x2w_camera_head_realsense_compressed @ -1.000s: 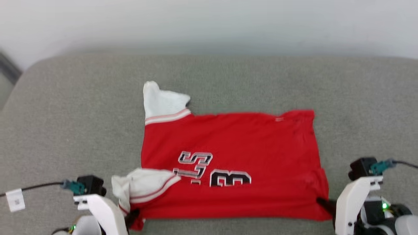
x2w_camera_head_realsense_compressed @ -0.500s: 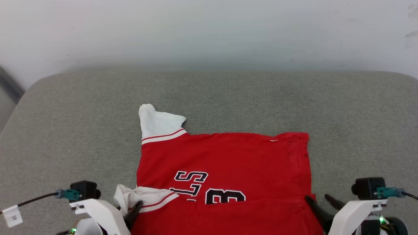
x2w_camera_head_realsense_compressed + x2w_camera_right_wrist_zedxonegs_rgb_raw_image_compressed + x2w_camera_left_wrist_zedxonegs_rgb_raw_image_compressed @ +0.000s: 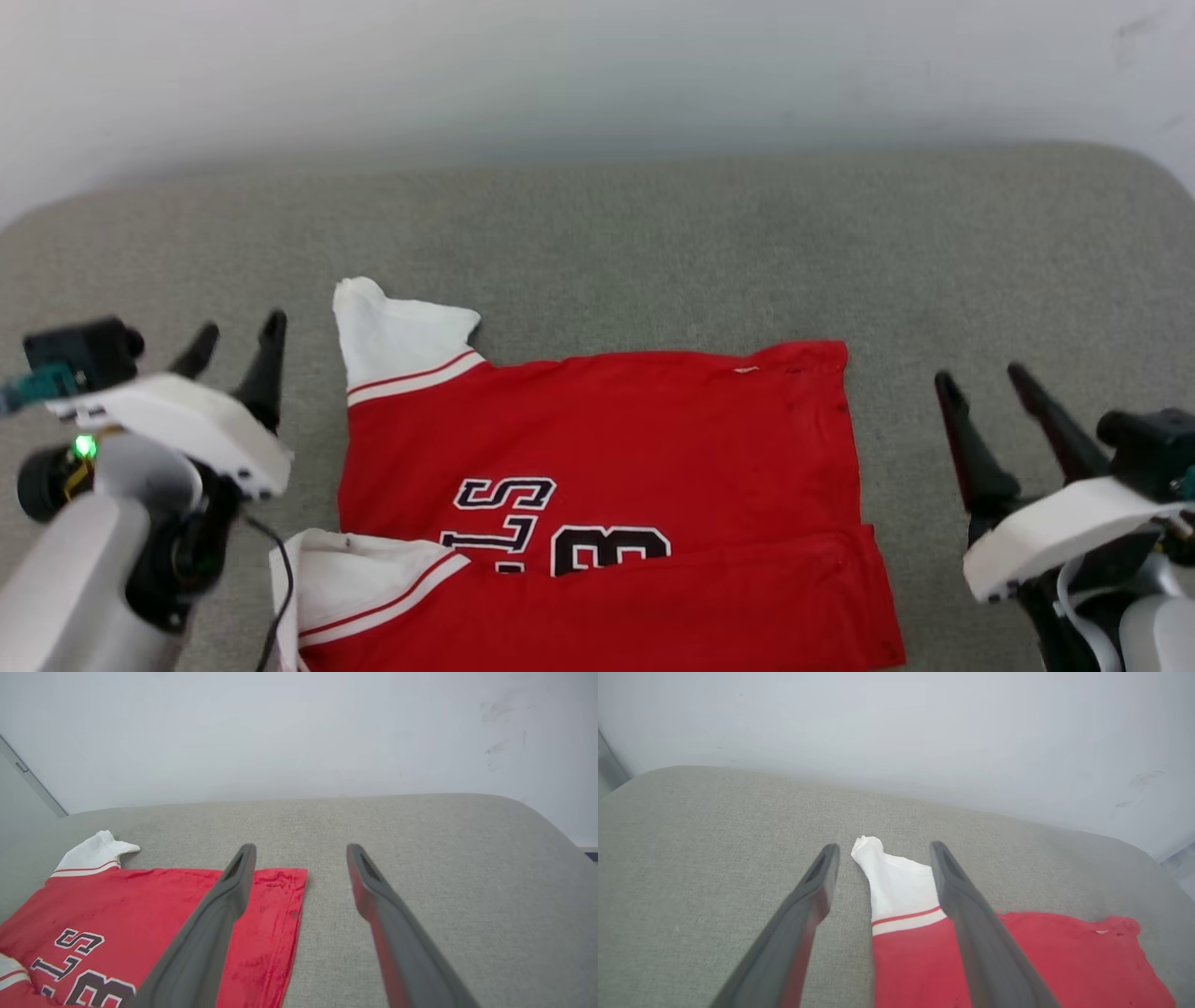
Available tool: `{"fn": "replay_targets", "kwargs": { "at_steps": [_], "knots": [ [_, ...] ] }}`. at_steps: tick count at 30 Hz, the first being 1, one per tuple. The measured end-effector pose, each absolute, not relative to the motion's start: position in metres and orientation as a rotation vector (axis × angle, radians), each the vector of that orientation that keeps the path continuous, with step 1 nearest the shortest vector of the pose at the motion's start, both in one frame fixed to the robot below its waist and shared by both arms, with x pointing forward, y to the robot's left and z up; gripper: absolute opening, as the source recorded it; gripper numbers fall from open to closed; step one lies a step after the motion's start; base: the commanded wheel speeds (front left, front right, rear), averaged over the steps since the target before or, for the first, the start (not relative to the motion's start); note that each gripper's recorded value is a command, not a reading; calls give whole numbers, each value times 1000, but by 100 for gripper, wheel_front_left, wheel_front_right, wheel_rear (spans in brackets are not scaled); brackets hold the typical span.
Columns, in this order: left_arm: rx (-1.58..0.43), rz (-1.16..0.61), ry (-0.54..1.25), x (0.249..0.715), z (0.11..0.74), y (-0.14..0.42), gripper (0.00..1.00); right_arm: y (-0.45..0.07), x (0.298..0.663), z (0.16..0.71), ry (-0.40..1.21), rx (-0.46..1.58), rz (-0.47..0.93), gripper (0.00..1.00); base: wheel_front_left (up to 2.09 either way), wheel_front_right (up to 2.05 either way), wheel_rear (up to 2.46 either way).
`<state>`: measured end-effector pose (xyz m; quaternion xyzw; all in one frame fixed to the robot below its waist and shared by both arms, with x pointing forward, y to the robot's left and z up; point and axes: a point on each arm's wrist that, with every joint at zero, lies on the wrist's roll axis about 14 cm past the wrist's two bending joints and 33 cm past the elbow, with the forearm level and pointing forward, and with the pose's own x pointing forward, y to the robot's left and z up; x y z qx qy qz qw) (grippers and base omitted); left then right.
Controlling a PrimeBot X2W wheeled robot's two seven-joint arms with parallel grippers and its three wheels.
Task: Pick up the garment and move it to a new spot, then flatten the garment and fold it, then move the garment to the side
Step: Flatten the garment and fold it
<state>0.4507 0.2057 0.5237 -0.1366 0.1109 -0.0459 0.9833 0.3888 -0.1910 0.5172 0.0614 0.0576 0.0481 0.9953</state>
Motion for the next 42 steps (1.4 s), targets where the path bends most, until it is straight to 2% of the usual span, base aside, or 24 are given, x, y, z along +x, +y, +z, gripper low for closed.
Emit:
{"fn": "replay_targets", "kwargs": {
  "at_steps": [7, 13, 17, 22, 26, 27, 30, 39, 42],
  "knots": [
    [-196, -160, 290, 515, 513, 192, 100, -190, 423, 531, 27, 105, 86, 100, 0, 0, 0],
    [-185, -253, 582, 550, 456, 176, 100, -196, 444, 513, 48, 87, 63, 100, 0, 0, 0],
    [-161, -255, 777, 564, 427, 182, 100, -201, 446, 492, 100, 94, 44, 100, 0, 0, 0],
    [-125, -242, 1026, 559, 387, 187, 100, -206, 445, 472, 154, 116, 21, 100, 0, 0, 0],
    [-132, -232, 1142, 559, 370, 187, 100, -211, 442, 458, 191, 129, 1, 100, 0, 0, 0],
    [-141, -234, 1162, 559, 367, 185, 68, -213, 441, 454, 202, 134, -5, 100, 0, 0, 0],
    [-176, -234, 1193, 558, 361, 181, 0, -214, 439, 445, 235, 156, -12, 100, 0, 0, 0],
    [-225, -229, 1080, 556, 369, 176, 0, -206, 452, 441, 329, 222, 53, 100, 0, 0, 0],
    [-254, -241, 1019, 554, 379, 172, 0, -196, 461, 433, 436, 212, 118, 100, 0, 0, 0]
  ]
}}
